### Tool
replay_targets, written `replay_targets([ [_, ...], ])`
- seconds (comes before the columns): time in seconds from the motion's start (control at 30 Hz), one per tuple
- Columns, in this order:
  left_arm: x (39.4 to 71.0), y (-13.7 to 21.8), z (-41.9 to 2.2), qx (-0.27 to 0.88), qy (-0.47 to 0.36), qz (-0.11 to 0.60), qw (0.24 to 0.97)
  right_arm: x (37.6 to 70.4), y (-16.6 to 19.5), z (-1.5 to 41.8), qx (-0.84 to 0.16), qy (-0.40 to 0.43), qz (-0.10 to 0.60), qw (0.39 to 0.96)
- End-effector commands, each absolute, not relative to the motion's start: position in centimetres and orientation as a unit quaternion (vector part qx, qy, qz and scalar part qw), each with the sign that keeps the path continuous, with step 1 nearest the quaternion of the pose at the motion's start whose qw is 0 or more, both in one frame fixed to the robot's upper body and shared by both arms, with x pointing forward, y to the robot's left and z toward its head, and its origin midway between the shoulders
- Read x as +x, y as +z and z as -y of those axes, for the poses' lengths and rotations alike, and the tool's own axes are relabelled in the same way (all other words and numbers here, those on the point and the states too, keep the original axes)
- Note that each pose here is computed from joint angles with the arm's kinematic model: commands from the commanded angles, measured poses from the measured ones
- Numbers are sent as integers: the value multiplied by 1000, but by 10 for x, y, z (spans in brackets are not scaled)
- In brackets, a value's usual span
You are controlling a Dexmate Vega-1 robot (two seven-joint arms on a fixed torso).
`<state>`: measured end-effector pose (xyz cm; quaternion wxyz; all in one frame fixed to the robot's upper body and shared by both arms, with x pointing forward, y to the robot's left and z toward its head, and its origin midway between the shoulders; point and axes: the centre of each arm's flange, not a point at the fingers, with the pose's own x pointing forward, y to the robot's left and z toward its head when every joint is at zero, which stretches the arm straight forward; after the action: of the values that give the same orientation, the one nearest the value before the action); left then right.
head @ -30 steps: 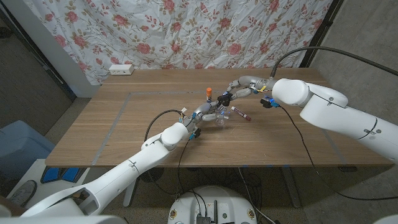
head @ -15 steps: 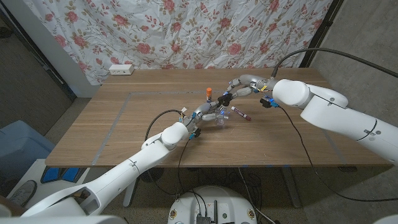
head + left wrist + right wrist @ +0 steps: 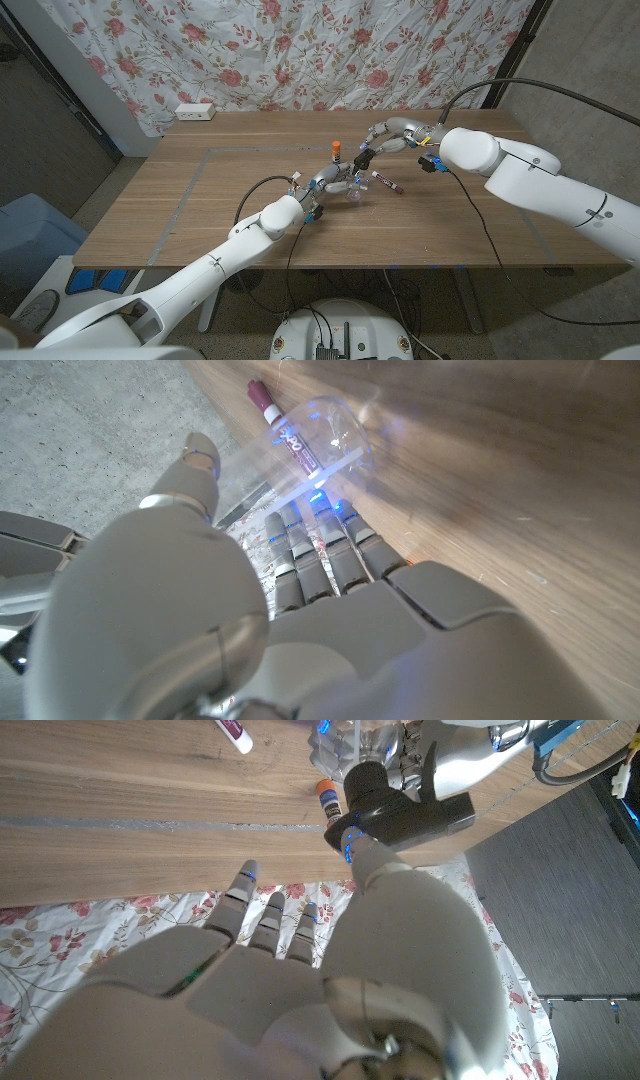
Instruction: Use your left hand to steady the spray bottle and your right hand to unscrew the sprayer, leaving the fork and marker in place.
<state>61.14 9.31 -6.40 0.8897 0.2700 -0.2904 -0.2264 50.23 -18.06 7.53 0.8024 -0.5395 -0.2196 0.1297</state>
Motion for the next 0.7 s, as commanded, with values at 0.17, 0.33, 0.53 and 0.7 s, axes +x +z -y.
replay_targets([
  [0.17, 615, -61, -92, 267, -225, 295, 889, 501, 83, 187, -538, 123, 231, 801],
  [0.33, 615, -60, -93, 266, -220, 298, 890, 499, 87, 191, -541, 121, 226, 801],
  [0.53, 615, -61, -93, 262, -216, 301, 891, 497, 90, 197, -541, 113, 222, 803],
  [0.7, 614, -62, -94, 261, -211, 301, 893, 495, 91, 203, -541, 110, 216, 805],
])
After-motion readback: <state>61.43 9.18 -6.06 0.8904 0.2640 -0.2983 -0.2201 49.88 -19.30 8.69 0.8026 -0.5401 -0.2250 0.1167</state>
